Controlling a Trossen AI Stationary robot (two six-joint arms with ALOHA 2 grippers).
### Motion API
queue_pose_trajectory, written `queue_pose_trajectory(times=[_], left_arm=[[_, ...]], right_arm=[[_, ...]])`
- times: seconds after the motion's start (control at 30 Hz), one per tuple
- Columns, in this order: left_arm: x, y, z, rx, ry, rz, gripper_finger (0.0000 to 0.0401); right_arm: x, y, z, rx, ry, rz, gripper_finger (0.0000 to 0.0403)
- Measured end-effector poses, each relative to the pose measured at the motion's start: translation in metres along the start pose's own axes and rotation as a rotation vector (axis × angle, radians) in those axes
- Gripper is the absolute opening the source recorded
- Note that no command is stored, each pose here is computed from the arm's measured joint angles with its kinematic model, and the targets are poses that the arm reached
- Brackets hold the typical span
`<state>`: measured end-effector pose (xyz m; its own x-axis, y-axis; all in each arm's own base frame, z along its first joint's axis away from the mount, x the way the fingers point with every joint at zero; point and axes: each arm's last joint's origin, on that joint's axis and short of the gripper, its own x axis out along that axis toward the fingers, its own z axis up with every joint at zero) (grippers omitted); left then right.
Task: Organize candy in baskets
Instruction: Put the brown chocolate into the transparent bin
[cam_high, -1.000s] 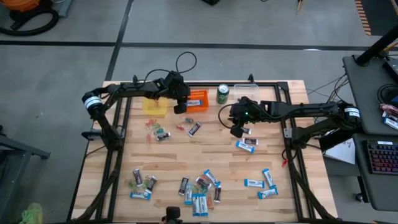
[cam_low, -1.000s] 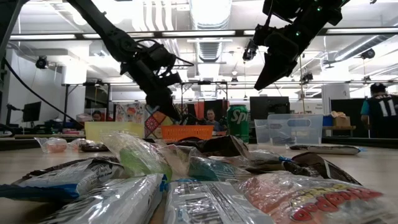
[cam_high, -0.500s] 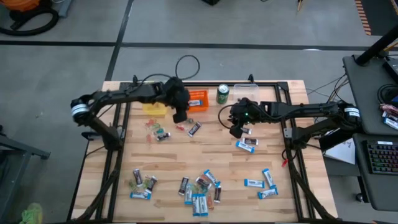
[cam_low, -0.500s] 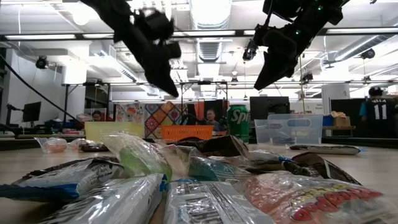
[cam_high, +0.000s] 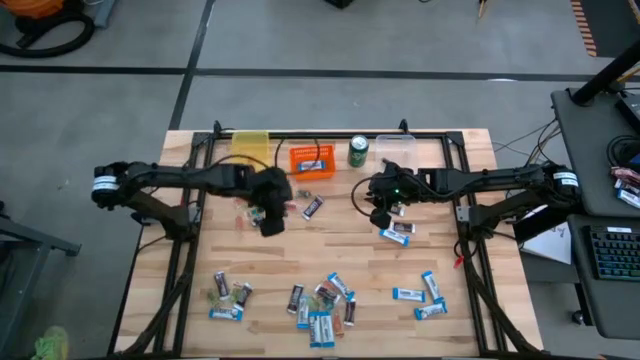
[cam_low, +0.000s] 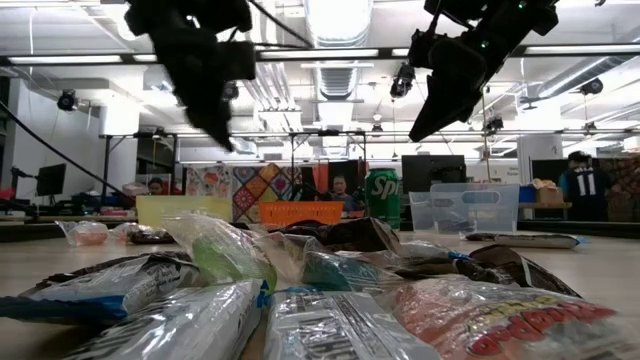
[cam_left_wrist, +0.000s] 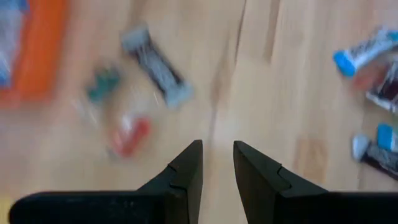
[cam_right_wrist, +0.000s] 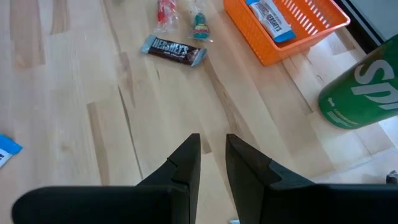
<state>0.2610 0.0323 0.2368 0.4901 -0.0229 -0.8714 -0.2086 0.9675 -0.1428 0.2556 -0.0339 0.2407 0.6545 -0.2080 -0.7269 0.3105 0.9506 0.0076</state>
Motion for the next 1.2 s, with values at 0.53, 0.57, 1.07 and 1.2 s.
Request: queue_pose_trajectory(times=[0.53, 0.57, 1.07, 1.2], left_arm=[[0.035, -0.007, -0.058, -0.049, 0.132, 0.356, 0.0187], [0.036, -0.006, -0.059, -0.045, 0.128, 0.357, 0.0191], [0.063, 0.001, -0.086, -0.063, 0.037, 0.33, 0.0189], [0.068, 0.003, -0.093, -0.068, 0.012, 0.324, 0.0189]], right_arm=[[0.0, 0.001, 0.003, -0.008, -0.028, 0.005, 0.0063], [0.0, 0.001, 0.003, -0.008, -0.029, 0.005, 0.0063], [0.0, 0.001, 0.003, -0.009, -0.028, 0.005, 0.0063], [0.0, 0.001, 0.003, -0.009, -0.028, 0.005, 0.0063]])
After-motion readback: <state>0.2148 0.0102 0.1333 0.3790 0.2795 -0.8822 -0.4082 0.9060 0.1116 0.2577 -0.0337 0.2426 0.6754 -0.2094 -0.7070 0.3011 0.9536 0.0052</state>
